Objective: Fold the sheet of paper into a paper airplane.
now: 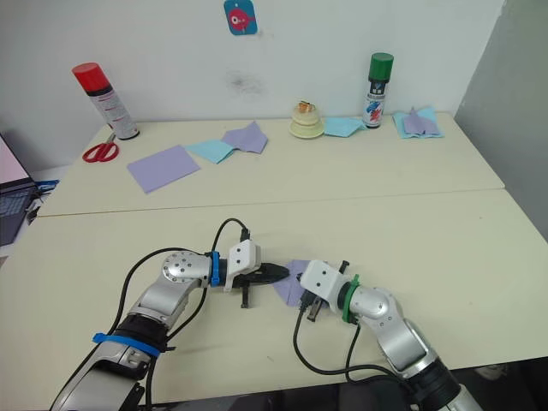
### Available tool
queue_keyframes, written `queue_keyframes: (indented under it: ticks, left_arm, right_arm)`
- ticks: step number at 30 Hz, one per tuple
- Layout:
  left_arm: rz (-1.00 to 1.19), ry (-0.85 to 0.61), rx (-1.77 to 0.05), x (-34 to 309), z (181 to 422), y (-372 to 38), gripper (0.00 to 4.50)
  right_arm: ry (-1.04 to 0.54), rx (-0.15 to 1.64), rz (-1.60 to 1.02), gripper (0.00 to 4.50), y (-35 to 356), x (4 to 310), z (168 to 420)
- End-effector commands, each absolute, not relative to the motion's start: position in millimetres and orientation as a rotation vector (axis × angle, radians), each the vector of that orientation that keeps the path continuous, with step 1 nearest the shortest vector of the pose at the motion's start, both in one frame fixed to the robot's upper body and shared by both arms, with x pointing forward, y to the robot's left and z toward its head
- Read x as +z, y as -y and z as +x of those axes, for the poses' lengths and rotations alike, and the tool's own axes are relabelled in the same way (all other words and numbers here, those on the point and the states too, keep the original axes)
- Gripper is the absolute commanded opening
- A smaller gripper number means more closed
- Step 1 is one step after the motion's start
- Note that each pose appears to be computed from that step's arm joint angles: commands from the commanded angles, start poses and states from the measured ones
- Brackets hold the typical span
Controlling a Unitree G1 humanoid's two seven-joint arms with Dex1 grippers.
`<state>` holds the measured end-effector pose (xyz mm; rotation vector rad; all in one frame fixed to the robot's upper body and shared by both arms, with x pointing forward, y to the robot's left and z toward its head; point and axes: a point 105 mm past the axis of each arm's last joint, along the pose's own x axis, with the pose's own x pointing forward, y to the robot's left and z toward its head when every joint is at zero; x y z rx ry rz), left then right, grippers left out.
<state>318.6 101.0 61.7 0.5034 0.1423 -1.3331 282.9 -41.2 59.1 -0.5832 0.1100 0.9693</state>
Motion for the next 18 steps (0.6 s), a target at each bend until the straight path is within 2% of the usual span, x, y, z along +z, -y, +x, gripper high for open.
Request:
queue_keyframes:
  ticks: [1, 11, 14, 18]
  left_arm:
    - [0.501, -0.266, -1.327, 36, 312, -111, 0.0]
    - [0.508, -0.271, -1.335, 35, 311, -112, 0.0]
    - [0.513, -0.266, -1.344, 36, 311, -110, 0.0]
    - [0.515, -0.256, -1.352, 37, 310, -107, 0.0]
  right_arm:
    - [-0.227, 0.94, -0.606, 0.03, 60, 34, 276]
    - [-0.341, 0.788, -0.498, 0.03, 107, 34, 266]
    - [-0.284, 0.798, -0.448, 0.03, 106, 51, 263]
    - [-0.126, 0.847, -0.369, 0.03, 91, 90, 259]
